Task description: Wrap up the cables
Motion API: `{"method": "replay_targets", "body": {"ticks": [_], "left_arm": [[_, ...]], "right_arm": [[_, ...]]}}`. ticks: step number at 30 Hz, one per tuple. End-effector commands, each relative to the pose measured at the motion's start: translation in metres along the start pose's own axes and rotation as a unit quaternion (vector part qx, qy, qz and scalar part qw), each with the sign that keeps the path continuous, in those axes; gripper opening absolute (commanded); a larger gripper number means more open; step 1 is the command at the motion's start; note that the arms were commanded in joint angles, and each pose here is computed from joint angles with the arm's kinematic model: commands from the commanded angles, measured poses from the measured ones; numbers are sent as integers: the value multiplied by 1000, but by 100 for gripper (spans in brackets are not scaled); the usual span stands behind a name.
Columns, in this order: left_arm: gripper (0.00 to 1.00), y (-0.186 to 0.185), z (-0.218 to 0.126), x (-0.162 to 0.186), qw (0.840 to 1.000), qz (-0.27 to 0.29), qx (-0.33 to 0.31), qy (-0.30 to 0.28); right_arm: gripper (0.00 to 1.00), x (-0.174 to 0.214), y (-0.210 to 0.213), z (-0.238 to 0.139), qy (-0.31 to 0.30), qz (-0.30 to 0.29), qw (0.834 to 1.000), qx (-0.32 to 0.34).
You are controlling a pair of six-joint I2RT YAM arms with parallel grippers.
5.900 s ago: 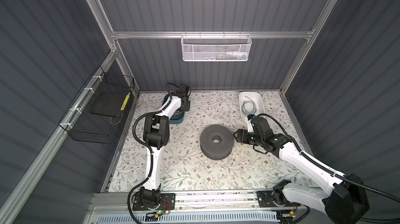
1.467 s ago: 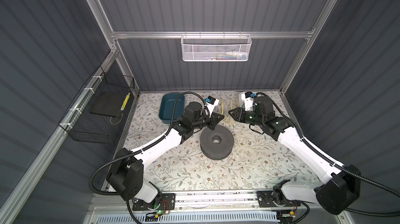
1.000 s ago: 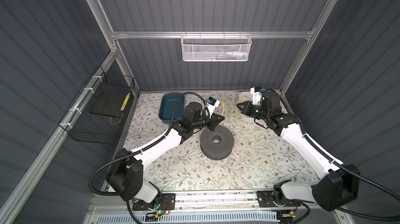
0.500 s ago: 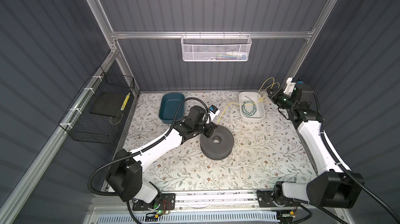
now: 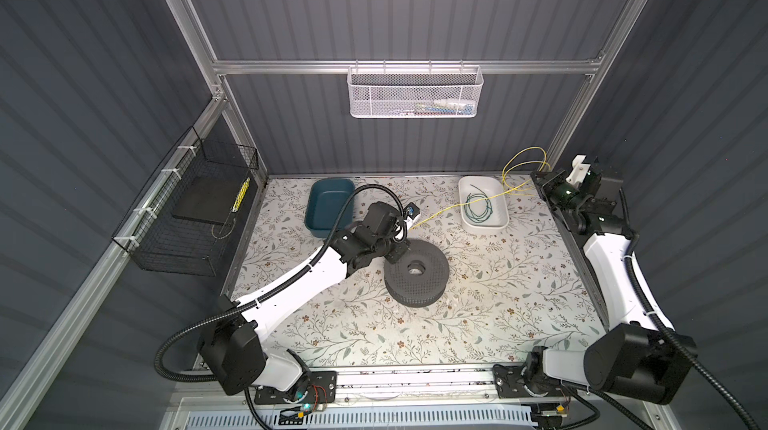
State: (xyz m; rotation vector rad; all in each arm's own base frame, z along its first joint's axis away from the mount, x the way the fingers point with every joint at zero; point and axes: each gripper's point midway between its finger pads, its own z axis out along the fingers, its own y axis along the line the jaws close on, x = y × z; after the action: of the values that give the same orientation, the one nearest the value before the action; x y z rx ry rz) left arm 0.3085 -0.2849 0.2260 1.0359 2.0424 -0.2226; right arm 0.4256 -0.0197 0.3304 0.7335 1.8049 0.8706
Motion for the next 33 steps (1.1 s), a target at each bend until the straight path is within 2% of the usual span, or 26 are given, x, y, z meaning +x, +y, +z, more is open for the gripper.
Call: {"method": "replay_targets", "body": {"ticks": [1,7,14,16,21,22,24,25,27,30,33], "left_arm": [[0,16,-16,15,998,20,-33,43],[0,2,-24,-28,999,25,15,-30],[0,-11,-15,-50,997,37,48,-51],[0,-18,-12,-58,996,41,60,-61],[0,-43,-23,-106,987,56,99,-112],[0,-51,-27,-114,985,63,107,-120],[0,-59,-34,-126,981,78,111,-136],[0,-58,-35,-131,981,83,105,-140],[0,-55,-33,-134,982,91,91,-139],[0,-49,-25,-135,984,93,72,-130],[0,-41,-15,-134,988,85,47,-119]], "right_arm": [[0,-21,-6,-5,-45,2,999,-6],[0,16,-17,-14,-1,26,999,-27],[4,53,-21,-25,47,40,997,-51],[11,63,-20,-28,62,41,996,-58],[20,73,-6,-47,69,34,994,-83],[26,74,-3,-50,71,33,993,-86],[46,78,1,-57,76,28,993,-89],[51,79,1,-60,77,25,993,-85],[50,80,4,-66,77,20,993,-82],[61,84,9,-72,84,25,992,-90],[66,91,17,-74,106,39,987,-115]]}}
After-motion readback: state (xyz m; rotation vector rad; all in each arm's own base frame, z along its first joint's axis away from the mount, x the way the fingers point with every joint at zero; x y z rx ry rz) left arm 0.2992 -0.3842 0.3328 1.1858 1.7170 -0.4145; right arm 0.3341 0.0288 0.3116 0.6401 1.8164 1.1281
